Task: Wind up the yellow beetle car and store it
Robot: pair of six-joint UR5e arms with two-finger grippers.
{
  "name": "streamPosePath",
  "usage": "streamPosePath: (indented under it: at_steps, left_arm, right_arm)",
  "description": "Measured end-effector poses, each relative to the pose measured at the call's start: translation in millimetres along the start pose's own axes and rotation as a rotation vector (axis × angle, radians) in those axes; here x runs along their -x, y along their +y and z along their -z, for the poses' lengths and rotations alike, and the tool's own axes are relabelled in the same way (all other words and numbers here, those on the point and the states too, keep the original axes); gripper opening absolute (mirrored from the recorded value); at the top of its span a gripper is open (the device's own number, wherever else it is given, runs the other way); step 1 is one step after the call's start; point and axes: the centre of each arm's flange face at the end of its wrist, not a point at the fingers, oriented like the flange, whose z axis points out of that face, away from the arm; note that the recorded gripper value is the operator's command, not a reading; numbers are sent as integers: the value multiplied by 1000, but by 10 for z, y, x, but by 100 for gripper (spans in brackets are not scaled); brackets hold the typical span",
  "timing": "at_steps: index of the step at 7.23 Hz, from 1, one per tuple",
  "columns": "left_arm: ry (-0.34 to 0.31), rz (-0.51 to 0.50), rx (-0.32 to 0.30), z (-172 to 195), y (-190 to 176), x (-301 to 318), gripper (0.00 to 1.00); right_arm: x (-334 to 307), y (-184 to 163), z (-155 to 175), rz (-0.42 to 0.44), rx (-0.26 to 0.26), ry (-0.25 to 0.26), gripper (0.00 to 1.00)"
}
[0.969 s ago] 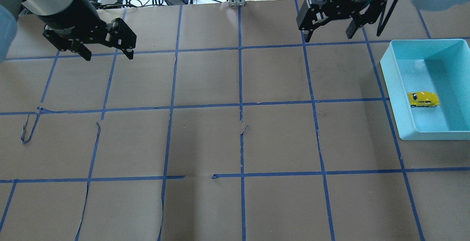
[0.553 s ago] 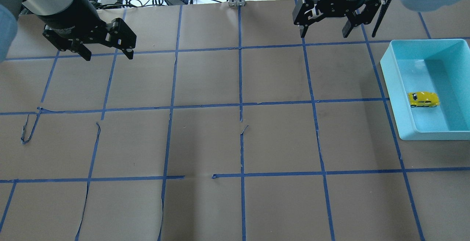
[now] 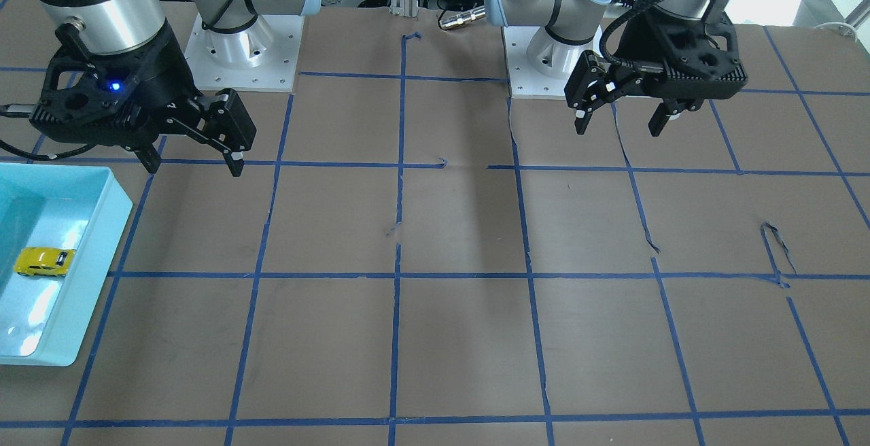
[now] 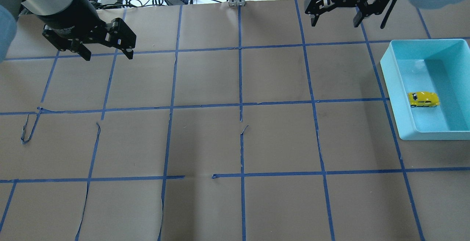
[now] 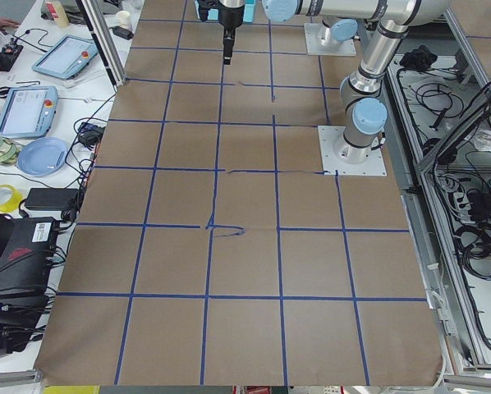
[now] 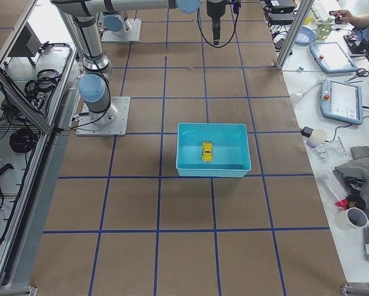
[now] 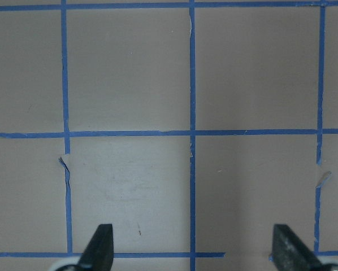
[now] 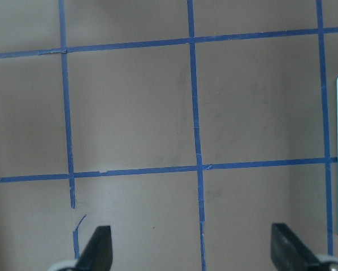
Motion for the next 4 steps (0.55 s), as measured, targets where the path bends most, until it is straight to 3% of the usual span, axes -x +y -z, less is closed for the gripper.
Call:
streamPosePath:
  at_steps: [4]
  left_arm:
    - [-1,-1,1,-3,8,-1,100]
  right_arm:
    - [-11,3,-13,-11,1,7,100]
